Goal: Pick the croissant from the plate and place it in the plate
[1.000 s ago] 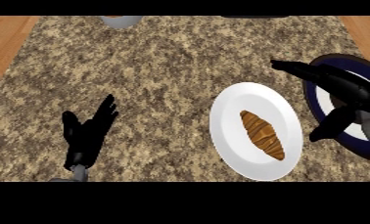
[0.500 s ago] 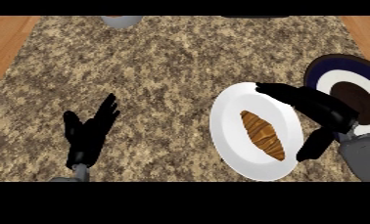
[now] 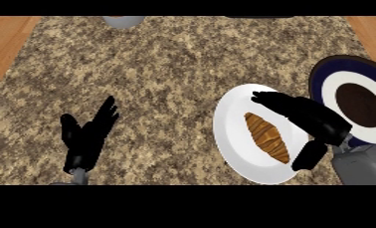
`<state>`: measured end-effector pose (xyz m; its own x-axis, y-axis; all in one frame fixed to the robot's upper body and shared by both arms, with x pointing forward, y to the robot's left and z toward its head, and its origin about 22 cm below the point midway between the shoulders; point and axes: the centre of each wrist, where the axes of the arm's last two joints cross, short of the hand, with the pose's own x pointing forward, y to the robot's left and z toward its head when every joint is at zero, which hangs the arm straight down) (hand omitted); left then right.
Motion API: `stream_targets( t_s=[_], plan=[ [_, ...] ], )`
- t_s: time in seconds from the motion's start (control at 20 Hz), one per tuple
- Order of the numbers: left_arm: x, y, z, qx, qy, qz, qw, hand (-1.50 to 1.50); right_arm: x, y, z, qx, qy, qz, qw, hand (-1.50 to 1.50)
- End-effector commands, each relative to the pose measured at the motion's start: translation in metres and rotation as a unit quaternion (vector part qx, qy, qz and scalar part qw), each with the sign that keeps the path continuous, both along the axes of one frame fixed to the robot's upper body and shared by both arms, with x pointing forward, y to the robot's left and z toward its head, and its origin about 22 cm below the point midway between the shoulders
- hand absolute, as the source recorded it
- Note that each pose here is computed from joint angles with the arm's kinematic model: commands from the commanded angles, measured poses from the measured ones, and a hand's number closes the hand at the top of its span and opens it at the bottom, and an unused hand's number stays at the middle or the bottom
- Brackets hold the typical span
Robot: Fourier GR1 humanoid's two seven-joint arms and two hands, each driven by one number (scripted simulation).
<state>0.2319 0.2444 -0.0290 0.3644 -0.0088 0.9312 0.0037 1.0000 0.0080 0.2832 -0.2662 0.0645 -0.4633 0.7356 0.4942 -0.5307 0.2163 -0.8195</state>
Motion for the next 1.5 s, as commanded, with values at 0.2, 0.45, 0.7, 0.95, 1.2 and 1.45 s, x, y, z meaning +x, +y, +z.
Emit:
stream_targets(
  t_s=[0.2, 0.45, 0.7, 0.95, 1.2, 1.45],
  plan=[
    [0.022, -0.012, -0.007, 0.005, -0.001, 0.003, 1.0, 0.0, -0.003, 0.013, -0.036, -0.041, -0.017, -0.015, 0.999, -1.5],
    [0.011, -0.003, -0.011, 0.011, 0.005, 0.008, 0.9999, 0.0, 0.01, 0.015, -0.04, -0.046, -0.002, -0.016, 0.999, -1.5],
    [-0.002, -0.014, -0.009, 0.009, 0.0, -0.005, 0.9999, 0.0, 0.015, 0.031, -0.058, -0.063, -0.007, 0.005, 0.998, -1.5],
    [-0.005, 0.015, -0.002, 0.0, 0.011, 0.002, 0.9999, 0.0, 0.004, 0.019, -0.059, -0.099, -0.028, 0.052, 0.993, 1.5],
    [-0.004, -0.015, -0.001, 0.004, 0.009, 0.006, 0.9999, 0.0, 0.014, 0.033, -0.046, -0.098, -0.057, 0.045, 0.993, 1.5],
    [0.008, 0.001, -0.001, -0.002, 0.015, -0.008, 0.9998, 0.0, 0.014, 0.015, -0.047, -0.039, -0.118, 0.04, 0.991, 1.5]
  ],
)
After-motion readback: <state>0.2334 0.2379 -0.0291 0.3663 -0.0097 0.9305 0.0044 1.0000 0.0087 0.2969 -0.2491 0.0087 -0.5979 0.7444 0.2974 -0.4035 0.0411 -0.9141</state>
